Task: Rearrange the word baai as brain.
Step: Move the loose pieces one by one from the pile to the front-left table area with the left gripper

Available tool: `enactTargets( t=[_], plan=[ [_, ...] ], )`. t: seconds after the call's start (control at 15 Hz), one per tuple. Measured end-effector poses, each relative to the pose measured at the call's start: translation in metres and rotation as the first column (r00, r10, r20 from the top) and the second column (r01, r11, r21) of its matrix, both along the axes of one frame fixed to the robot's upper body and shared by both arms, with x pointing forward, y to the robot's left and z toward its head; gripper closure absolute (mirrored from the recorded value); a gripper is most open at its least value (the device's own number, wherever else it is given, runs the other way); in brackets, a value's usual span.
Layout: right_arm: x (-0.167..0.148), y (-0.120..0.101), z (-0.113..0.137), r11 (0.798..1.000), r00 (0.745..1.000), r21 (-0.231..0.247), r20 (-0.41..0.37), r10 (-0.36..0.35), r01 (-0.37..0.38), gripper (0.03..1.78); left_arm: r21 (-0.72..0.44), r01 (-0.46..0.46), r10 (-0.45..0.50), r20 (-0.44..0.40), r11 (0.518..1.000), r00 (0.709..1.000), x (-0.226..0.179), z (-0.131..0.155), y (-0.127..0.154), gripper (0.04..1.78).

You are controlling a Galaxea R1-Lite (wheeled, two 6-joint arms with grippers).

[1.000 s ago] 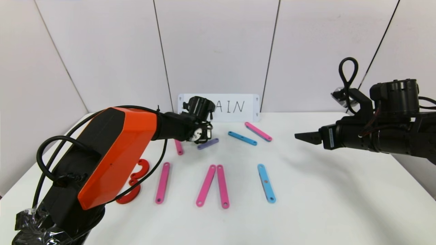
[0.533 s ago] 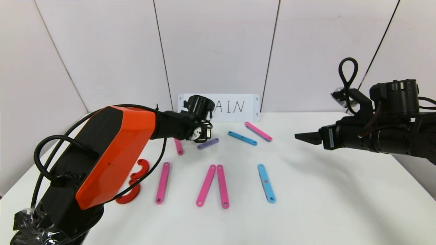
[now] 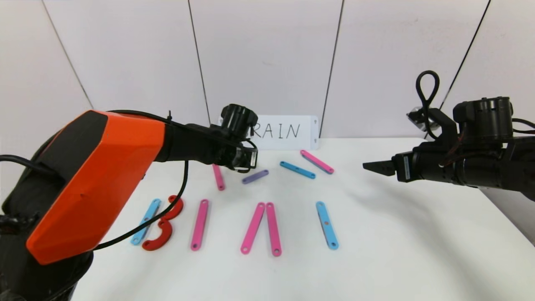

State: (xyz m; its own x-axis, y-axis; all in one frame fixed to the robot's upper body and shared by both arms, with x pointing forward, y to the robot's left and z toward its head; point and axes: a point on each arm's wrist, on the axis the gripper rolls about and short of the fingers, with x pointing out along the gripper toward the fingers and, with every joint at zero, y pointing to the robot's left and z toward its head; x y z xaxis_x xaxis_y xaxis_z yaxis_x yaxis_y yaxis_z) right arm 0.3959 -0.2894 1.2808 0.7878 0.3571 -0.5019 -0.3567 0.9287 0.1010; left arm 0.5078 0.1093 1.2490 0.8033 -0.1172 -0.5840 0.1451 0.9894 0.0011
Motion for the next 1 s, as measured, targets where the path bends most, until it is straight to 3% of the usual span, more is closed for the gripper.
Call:
enactTargets(
  t=[0.2,0.4,0.73,1.0],
  plan=[
    [0.001,-0.001,-0.001,1.0,1.0,0.0,-0.002,-0.003,0.003,0.07,0.008,0.096,-0.094,-0.109,0.995,0.99,-0.031,0.016,0.012,1.52],
    [0.001,-0.001,-0.001,1.0,1.0,0.0,-0.003,-0.003,0.003,0.07,0.015,0.195,-0.185,-0.245,0.981,0.952,-0.062,0.023,0.027,1.52],
    [0.001,-0.001,-0.001,1.0,1.0,-0.001,-0.004,-0.004,0.004,0.07,0.084,0.291,-0.251,-0.318,0.953,0.914,-0.094,0.019,0.043,1.52],
    [0.001,-0.001,-0.001,1.0,1.0,-0.001,-0.004,-0.004,0.004,0.07,0.064,0.343,-0.3,-0.35,0.937,0.887,-0.105,0.016,0.046,1.52]
  ],
)
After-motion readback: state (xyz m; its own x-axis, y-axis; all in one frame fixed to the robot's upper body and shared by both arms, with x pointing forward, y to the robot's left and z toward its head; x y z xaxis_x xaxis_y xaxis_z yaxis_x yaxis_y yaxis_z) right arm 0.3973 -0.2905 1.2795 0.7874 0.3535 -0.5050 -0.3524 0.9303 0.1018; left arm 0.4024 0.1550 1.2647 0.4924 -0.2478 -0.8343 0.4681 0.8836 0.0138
